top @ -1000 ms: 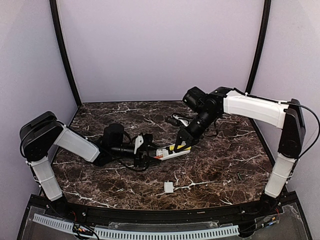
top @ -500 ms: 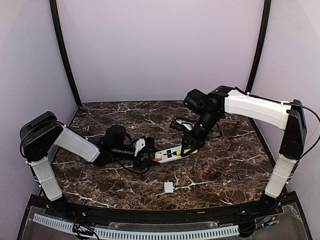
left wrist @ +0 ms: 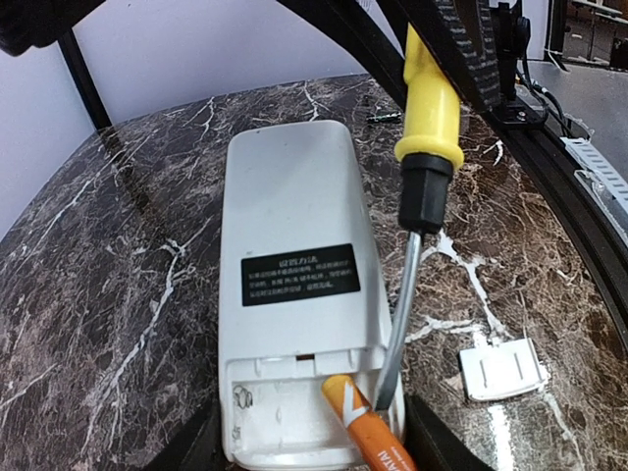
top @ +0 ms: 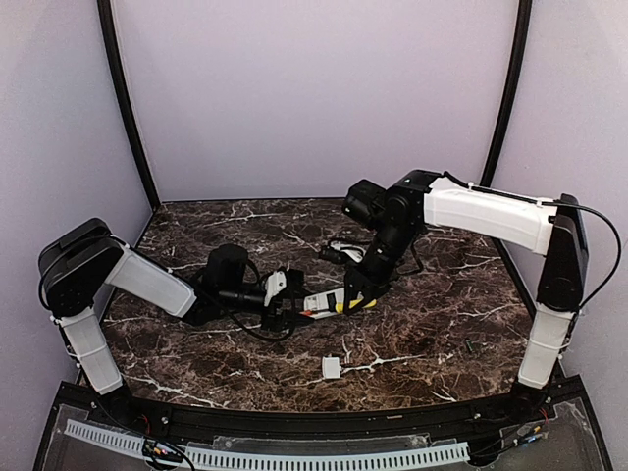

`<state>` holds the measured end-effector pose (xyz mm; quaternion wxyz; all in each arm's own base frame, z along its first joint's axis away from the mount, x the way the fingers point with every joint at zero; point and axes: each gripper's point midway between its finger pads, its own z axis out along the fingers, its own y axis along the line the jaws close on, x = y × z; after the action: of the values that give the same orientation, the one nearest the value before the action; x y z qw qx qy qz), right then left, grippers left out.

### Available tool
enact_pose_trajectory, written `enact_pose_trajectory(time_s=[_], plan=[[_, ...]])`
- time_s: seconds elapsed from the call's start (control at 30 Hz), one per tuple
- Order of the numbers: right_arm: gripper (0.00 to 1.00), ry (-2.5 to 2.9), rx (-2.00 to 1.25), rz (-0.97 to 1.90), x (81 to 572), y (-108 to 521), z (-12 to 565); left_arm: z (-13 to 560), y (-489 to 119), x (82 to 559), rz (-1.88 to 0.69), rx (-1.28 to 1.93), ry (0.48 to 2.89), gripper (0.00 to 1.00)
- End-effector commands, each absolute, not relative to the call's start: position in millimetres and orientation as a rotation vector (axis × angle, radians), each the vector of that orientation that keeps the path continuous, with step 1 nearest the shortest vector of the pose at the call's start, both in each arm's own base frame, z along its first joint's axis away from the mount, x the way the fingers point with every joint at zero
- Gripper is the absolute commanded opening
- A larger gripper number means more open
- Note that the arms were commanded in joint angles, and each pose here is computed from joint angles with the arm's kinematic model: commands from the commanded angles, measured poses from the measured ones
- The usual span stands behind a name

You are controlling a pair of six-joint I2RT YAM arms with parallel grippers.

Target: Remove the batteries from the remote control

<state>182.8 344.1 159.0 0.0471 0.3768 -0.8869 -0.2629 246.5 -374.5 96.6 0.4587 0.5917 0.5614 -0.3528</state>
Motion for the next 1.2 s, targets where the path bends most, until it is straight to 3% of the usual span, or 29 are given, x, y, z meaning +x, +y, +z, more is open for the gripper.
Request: enact_pose_trajectory(time_s=[0.0,0.4,1.17], plan=[[0.0,-2.719,1.156,-0.743,183.5,345.9,161.1,117.0,-375.7,250.6,-0.85,1.448,1.329,0.21],[0.0,-2.775,1.2,-0.649,201.5,347.7,158.6,110.6,-374.5,242.6,-0.835,1.51,1.319,0.21],[0.0,-2.587,1.208,-0.674,153.6,353.4,134.1,118.0,-385.8,240.4,-0.835,1.56,1.16,0.21]])
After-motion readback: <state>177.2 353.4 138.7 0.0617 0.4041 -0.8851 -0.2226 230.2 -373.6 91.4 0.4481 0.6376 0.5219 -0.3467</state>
